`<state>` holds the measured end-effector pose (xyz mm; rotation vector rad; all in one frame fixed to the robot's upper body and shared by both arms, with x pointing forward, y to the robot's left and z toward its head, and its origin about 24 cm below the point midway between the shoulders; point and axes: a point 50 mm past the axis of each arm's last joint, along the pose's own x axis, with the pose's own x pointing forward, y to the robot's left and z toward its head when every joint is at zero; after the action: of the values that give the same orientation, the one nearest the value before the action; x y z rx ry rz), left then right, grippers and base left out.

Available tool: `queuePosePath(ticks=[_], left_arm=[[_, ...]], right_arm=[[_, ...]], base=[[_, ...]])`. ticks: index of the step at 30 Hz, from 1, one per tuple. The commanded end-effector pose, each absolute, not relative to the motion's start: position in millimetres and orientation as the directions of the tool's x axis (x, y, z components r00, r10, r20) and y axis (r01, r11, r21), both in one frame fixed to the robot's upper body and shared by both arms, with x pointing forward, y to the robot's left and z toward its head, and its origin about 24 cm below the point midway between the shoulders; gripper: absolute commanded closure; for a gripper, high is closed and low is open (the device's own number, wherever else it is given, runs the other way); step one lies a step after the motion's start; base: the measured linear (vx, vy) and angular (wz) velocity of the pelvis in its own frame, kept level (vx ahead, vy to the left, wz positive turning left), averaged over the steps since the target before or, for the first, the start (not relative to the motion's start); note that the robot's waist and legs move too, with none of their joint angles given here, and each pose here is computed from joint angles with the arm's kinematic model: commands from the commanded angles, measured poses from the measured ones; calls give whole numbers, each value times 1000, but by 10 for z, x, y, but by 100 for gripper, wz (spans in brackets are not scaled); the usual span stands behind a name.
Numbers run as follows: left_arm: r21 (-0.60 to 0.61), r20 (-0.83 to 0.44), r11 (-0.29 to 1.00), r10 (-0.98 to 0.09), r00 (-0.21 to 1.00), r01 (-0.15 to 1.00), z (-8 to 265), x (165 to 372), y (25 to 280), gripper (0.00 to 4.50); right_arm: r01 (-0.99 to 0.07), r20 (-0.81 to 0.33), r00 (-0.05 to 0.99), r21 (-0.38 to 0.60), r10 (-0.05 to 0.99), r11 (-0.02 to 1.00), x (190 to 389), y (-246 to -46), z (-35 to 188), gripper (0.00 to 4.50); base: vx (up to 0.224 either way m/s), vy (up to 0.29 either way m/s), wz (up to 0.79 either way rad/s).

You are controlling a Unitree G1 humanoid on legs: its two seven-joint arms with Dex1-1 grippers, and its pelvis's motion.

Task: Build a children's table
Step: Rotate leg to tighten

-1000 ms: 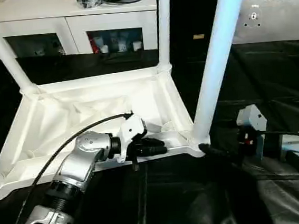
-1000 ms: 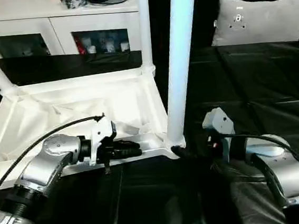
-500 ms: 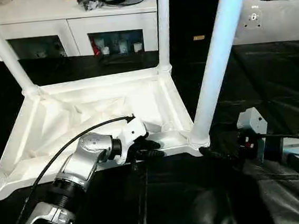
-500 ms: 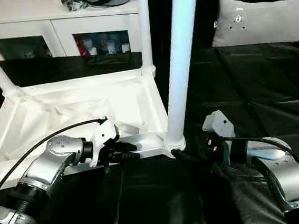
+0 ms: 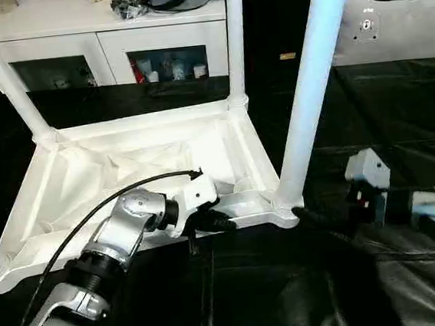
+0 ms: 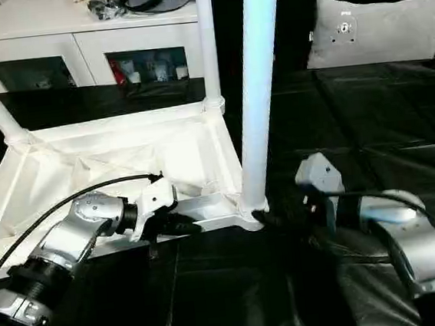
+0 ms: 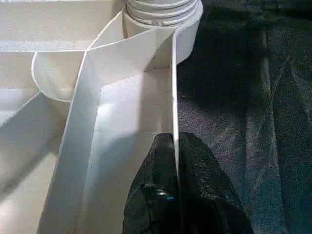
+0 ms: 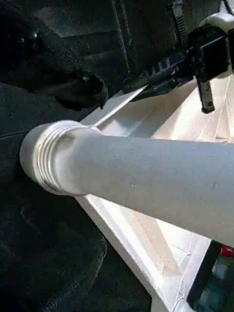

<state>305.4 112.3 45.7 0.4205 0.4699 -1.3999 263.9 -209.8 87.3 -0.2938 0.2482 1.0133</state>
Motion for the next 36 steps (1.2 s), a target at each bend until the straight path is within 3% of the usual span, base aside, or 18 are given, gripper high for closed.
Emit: queuePosePath(ticks=[1,5,6,13,22,27,29,32,36], left_arm=[[-8,-572,130,-814,102,992,418,3055,1170,446],[0,-540,95,-838,81,995,450,3039,1154,450],[-2,-520,64,-852,53,998,465,3012,1150,450],[-7,-503,-4,-864,-7,1000,452,2930,1134,450],[-1,-544,39,-838,33,999,403,2973,1164,450],[-27,-543,56,-839,33,998,399,2983,1169,450],[-51,-527,75,-849,37,996,396,2974,1150,450],[-70,-518,91,-854,42,993,401,2973,1127,450],[-99,-496,197,-860,123,975,423,3014,1006,450]], right_arm=[[-876,-335,479,-121,812,467,2672,-2082,886,0],[-888,-319,456,-109,831,446,2716,-2068,895,17],[-901,-313,431,-91,846,424,2735,-2055,887,45],[-936,-317,337,-10,887,352,2856,-1977,797,101],[-959,-332,228,87,915,270,2908,-1935,715,168],[-954,-307,234,113,922,279,2918,-1927,706,190],[-944,-275,241,155,931,290,2875,-1880,682,230],[-934,-250,265,173,931,313,2867,-1818,675,239],[-859,-304,439,135,845,495,2953,-1593,547,243]], base=[[0,0,0],[0,0,0],[0,0,0],[0,0,0],[0,0,0],[0,0,0],[0,0,0],[0,0,0],[0,0,0]])
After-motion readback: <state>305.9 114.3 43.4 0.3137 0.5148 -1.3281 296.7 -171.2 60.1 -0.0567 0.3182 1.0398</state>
